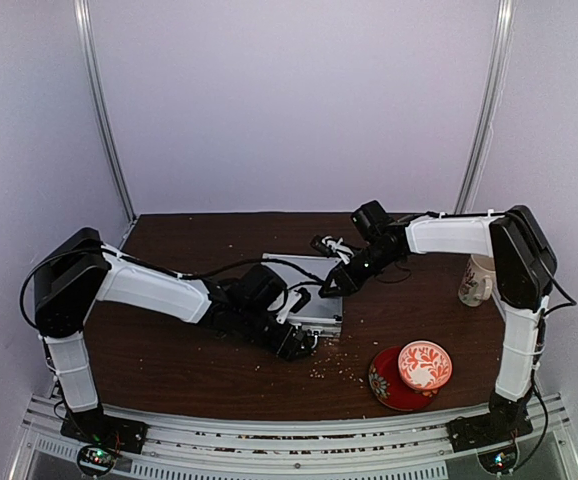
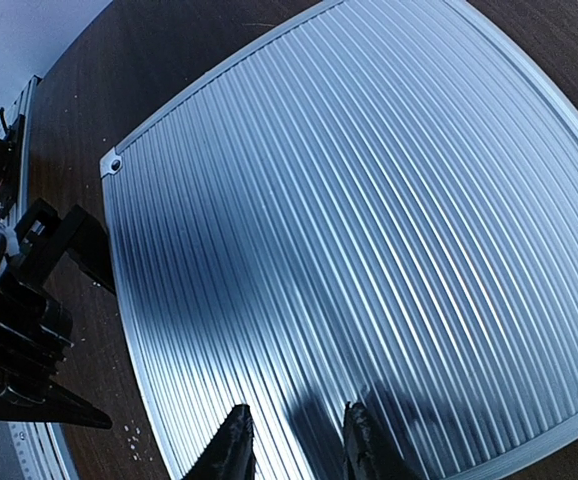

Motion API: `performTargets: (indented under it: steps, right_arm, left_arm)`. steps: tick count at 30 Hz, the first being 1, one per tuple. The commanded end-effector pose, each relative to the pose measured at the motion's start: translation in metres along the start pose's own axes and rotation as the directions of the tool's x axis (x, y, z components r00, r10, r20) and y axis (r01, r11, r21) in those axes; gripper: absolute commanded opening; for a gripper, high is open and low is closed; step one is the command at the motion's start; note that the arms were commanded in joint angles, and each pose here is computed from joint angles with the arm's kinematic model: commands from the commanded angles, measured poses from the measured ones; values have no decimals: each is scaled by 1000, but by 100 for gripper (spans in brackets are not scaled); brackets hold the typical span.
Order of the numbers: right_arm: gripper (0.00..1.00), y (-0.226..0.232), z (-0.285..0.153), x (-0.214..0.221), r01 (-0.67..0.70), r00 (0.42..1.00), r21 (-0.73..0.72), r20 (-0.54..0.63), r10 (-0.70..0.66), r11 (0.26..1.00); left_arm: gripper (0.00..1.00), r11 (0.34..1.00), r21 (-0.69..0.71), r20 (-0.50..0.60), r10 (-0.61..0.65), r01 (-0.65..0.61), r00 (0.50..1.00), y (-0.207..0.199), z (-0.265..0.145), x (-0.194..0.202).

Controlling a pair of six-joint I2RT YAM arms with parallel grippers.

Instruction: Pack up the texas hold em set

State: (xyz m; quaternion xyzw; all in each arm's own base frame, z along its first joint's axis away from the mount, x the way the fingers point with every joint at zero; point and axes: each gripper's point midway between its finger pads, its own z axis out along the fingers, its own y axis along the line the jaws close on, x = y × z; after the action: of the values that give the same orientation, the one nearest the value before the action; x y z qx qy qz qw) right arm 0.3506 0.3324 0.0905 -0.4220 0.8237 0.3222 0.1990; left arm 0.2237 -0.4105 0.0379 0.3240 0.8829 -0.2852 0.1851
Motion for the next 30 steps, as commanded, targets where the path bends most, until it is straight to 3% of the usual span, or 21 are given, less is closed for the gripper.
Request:
performTargets:
  steps: [1, 13, 21, 30]
  right_arm:
    - [33, -12, 11, 21, -29, 997, 33, -73, 31, 999]
    - [34, -15, 14, 25, -28, 996, 38, -84, 32, 999]
    - [34, -15, 14, 26, -25, 996, 39, -89, 28, 999]
    - [35, -15, 16, 29, -26, 995, 34, -97, 29, 999]
  left_arm:
    - [76, 997, 76, 18, 24, -25, 1000, -14, 6, -12]
    - [72, 990, 130, 60, 56, -63, 997, -38, -23, -38]
    - [72, 995, -9, 145, 100, -100, 984, -31, -69, -71]
    - [66, 982, -157, 135, 122, -101, 983, -4, -94, -65]
